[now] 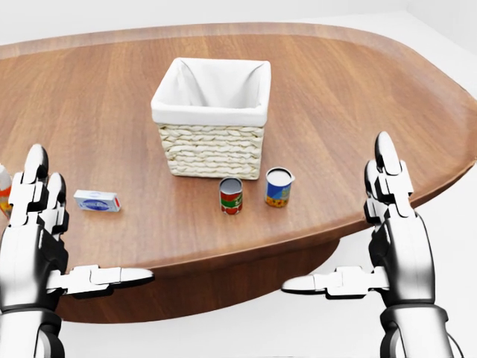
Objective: Pick up the ketchup, and put it in the basket.
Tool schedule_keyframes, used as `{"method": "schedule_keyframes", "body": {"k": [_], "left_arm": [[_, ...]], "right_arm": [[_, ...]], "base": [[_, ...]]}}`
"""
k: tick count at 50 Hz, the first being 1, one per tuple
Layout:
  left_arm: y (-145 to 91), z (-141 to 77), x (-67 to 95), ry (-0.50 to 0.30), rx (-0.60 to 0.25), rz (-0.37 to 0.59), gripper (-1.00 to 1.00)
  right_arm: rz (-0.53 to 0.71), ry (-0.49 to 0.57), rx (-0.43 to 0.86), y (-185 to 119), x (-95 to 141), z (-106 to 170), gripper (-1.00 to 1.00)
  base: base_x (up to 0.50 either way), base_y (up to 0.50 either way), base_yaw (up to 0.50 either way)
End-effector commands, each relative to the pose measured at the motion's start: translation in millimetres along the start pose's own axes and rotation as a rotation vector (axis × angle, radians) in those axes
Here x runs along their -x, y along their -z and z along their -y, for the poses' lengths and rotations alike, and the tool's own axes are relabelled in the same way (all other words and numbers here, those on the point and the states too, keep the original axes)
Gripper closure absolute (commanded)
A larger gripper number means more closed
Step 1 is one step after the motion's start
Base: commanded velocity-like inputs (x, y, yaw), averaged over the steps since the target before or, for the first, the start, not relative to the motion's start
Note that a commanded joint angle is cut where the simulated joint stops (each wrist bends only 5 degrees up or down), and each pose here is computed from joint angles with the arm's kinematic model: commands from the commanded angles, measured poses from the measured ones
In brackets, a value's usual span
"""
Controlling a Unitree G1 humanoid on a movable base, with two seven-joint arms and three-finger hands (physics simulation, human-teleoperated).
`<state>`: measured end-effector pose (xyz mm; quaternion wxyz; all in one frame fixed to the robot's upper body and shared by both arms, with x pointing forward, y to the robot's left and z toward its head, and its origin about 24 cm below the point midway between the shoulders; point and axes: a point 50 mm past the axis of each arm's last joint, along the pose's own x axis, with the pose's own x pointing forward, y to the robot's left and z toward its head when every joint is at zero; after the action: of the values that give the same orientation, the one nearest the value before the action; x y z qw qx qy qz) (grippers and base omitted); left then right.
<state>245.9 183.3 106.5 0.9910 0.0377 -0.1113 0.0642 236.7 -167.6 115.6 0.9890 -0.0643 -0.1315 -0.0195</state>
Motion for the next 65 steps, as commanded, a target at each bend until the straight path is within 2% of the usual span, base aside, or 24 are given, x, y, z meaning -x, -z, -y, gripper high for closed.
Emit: {"method": "schedule_keyframes", "body": {"k": [1, 5, 8, 17, 47, 65], "left_arm": [[2.9, 0.3, -0.2, 0.0, 0.006, -0.012, -1.0], [-0.7, -0.3, 0.0, -0.006, 0.011, 0.003, -1.0], [0.1, -0.4, 0.3, -0.007, 0.011, -0.001, -1.0], [-2.3, -2.0, -0.1, -0.011, 0.013, 0.01, -1.0], [0.8, -2.1, -0.7, -0.009, 0.015, -0.003, -1.0], [1.9, -2.6, -1.5, -0.009, 0.013, -0.007, -1.0]], "right_arm": [[-0.016, 0.003, -0.009, 3.6, 1.1, -0.1, -1.0], [-0.035, 0.045, 0.033, 8.2, -1.2, 1.4, -1.0], [-0.063, 0.029, 0.032, 14.7, -0.9, -3.0, -1.0], [-0.033, -0.013, 0.047, 6.9, 2.1, -4.7, -1.0], [-0.058, -0.004, 0.062, 13.1, 0.8, -5.0, -1.0], [-0.065, -0.02, 0.056, 14.6, 1.5, -7.2, -1.0]], "base": [[-0.12, 0.02, -0.5], [-0.1, 0.02, -0.37], [0.0, 0.0, 0.0], [0.04, -0.01, 0.0], [0.47, 0.22, 0.0], [0.38, 0.02, 0.0]]}}
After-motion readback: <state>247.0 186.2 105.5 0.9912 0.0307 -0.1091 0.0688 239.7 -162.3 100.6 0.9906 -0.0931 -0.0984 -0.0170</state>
